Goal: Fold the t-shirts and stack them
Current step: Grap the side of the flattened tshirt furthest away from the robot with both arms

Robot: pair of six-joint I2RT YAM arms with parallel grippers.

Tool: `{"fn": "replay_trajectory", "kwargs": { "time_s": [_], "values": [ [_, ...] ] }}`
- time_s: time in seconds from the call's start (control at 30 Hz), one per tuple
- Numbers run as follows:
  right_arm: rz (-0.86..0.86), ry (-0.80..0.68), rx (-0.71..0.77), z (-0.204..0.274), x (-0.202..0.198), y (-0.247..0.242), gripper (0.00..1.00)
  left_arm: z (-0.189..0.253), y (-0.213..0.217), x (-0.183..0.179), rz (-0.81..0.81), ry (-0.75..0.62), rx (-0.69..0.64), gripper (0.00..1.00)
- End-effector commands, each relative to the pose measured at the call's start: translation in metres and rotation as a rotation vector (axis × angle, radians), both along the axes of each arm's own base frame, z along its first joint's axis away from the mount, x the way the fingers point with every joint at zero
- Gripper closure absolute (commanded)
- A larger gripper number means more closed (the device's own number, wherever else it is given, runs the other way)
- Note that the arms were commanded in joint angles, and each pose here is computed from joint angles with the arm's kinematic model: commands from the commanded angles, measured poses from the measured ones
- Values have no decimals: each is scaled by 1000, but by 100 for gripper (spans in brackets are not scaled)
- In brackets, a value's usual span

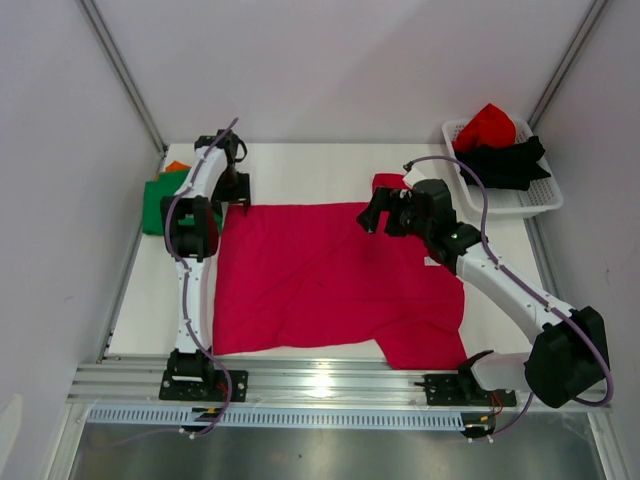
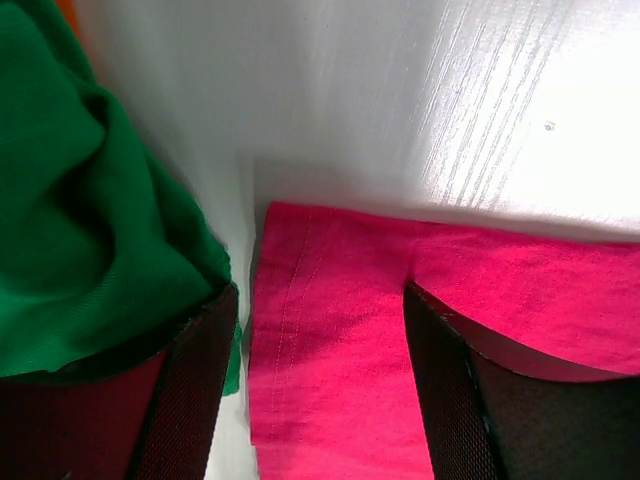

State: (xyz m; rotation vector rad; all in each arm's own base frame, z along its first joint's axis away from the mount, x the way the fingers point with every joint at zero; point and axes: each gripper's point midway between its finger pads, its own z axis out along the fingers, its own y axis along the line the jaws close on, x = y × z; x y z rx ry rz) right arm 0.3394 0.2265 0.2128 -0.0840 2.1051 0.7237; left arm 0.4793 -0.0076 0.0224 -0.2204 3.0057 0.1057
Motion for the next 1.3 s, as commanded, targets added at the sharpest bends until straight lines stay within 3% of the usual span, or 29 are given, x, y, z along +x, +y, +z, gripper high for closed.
{"fn": "replay_trajectory", "kwargs": {
  "time_s": [0.0, 0.07, 0.13, 0.17, 0.2, 0.3, 0.43, 0.47, 0.73, 0.83, 0.87, 0.9, 1.27],
  "values": [
    [5, -52, 28, 26, 3, 5, 7, 5, 1, 3, -47, -11, -15, 29],
    [2, -51, 27, 26, 3, 4, 7, 5, 0, 3, -50, -13, -15, 29],
    [2, -50, 26, 25, 3, 4, 7, 5, 1, 3, -47, -13, -15, 38],
    [-1, -54, 27, 27, 4, 4, 7, 5, 0, 3, -47, -14, -17, 58],
    [0, -53, 27, 27, 3, 4, 7, 6, 0, 4, -46, -17, -18, 68],
    [-3, -53, 24, 27, 3, 3, 7, 4, 0, 3, -37, -13, -33, 87],
    [-9, -55, 18, 27, 2, 0, 7, 4, 1, 1, -26, -9, -53, 92],
    [-10, -54, 19, 27, 2, 0, 7, 4, 1, 2, -26, -10, -56, 99],
    [-9, -55, 18, 27, 1, 1, 7, 5, 1, 5, -28, -29, -53, 99],
    [-11, -57, 15, 28, 1, 0, 7, 5, 2, 8, 3, -47, -48, 56],
    [-11, -54, 13, 27, 1, 0, 7, 7, 3, 10, 8, -55, -44, 45],
    [-11, -55, 14, 28, 0, 0, 7, 6, 3, 10, 15, -53, -43, 41],
    [-8, -54, 19, 27, 1, 2, 7, 4, 2, 2, 37, -26, -54, 36]
  ]
}}
